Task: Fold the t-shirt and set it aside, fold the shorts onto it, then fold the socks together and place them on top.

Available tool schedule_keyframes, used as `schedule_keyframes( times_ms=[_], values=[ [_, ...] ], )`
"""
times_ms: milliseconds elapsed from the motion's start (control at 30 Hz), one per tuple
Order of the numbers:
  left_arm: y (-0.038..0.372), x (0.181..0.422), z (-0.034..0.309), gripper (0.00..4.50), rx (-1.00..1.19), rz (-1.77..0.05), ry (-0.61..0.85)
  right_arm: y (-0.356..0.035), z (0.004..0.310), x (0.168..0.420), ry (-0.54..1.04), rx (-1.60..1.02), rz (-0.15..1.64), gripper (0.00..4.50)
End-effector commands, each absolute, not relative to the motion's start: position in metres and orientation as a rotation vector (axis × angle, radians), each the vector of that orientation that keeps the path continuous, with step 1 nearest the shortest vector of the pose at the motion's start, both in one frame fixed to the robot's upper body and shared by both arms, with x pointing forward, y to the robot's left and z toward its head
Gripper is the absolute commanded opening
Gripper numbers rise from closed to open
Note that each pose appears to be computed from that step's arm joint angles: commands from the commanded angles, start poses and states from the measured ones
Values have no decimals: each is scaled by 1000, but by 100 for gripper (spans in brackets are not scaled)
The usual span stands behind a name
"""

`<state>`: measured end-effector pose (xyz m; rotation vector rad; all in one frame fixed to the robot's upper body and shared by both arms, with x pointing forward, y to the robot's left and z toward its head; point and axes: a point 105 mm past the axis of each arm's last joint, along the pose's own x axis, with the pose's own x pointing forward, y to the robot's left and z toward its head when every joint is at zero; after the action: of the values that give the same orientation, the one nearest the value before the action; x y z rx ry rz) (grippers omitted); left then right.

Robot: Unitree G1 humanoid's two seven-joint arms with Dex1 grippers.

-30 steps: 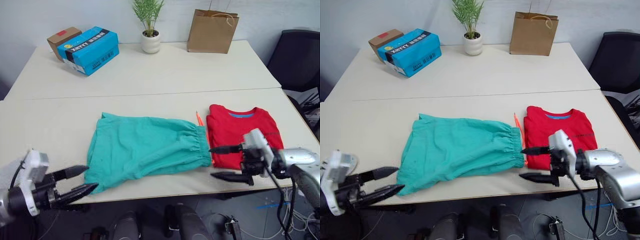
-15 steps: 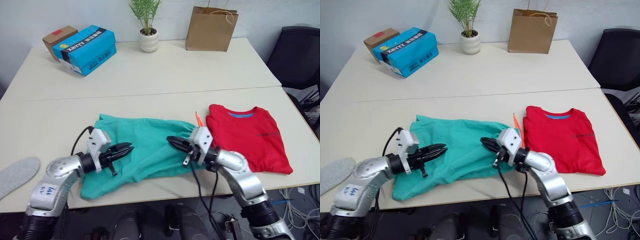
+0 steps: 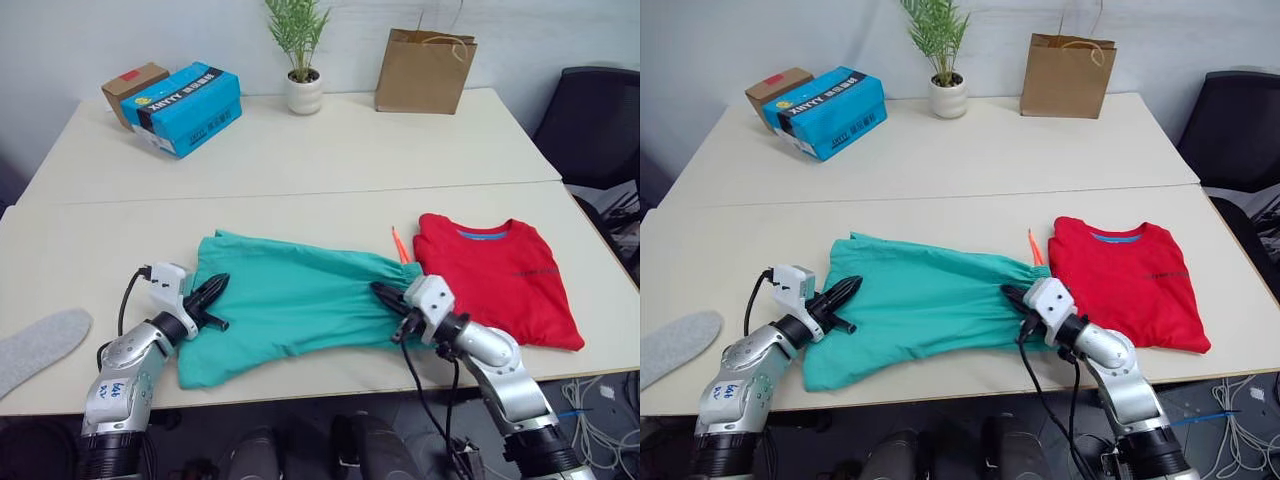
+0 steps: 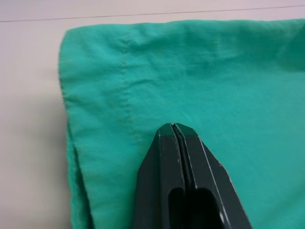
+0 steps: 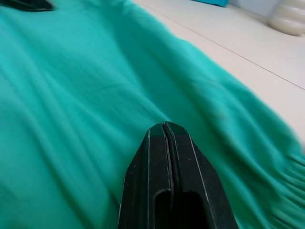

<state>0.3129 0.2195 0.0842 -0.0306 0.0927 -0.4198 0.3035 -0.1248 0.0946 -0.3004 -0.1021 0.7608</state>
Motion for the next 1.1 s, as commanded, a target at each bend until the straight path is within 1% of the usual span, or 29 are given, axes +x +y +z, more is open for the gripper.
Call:
schedule_keyframes(
  times_ms=[33, 100, 167, 233, 300, 367, 433, 533, 600, 700, 833, 867, 900, 967, 1000, 1067, 1100],
  values=[
    [233, 314, 82, 1, 2, -398, 93, -124, 113, 306, -161, -125, 733, 0],
    [226, 314, 96, 1, 16, -468, 43, -118, 128, 310, -182, 34, 729, 0],
    [218, 312, 115, 1, 45, -569, -16, -108, 138, 312, -153, 130, 760, 0],
    [209, 313, 144, 1, 106, -662, -102, -90, 145, 308, -141, 85, 846, 0],
    [193, 312, 159, 1, 149, -784, -121, -73, 149, 300, -153, -22, 943, 0],
    [180, 311, 161, 1, 159, -882, -102, -61, 145, 297, -140, -107, 999, 0],
    [169, 318, 155, 1, 164, -917, -67, -57, 136, 305, -112, -171, 977, 0],
    [162, 336, 137, 1, 187, -890, -9, -63, 125, 321, -89, -214, 894, 0],
    [165, 350, 122, 1, 199, -815, 38, -78, 113, 327, -54, -261, 824, 0],
    [180, 367, 117, 1, 188, -679, 38, -105, 110, 330, -60, -246, 727, 0],
    [198, 378, 113, 1, 62, -531, 10, -135, 110, 344, -68, -211, 597, 0],
    [201, 377, 109, 1, 39, -505, 8, -144, 114, 346, -80, -202, 566, 0],
    [202, 372, 104, 1, 37, -496, 6, -152, 121, 345, -98, -127, 530, 0],
    [201, 364, 105, 0, 33, -497, -30, -156, 130, 336, -119, -15, 540, 37],
    [196, 360, 114, 0, 26, -522, -87, -157, 141, 331, -171, 3, 546, 61],
    [188, 355, 141, 0, 91, -573, -224, -158, 167, 315, -266, 77, 572, 129],
    [181, 351, 149, 0, 119, -629, -261, -161, 174, 307, -266, 147, 575, 166]
  ],
)
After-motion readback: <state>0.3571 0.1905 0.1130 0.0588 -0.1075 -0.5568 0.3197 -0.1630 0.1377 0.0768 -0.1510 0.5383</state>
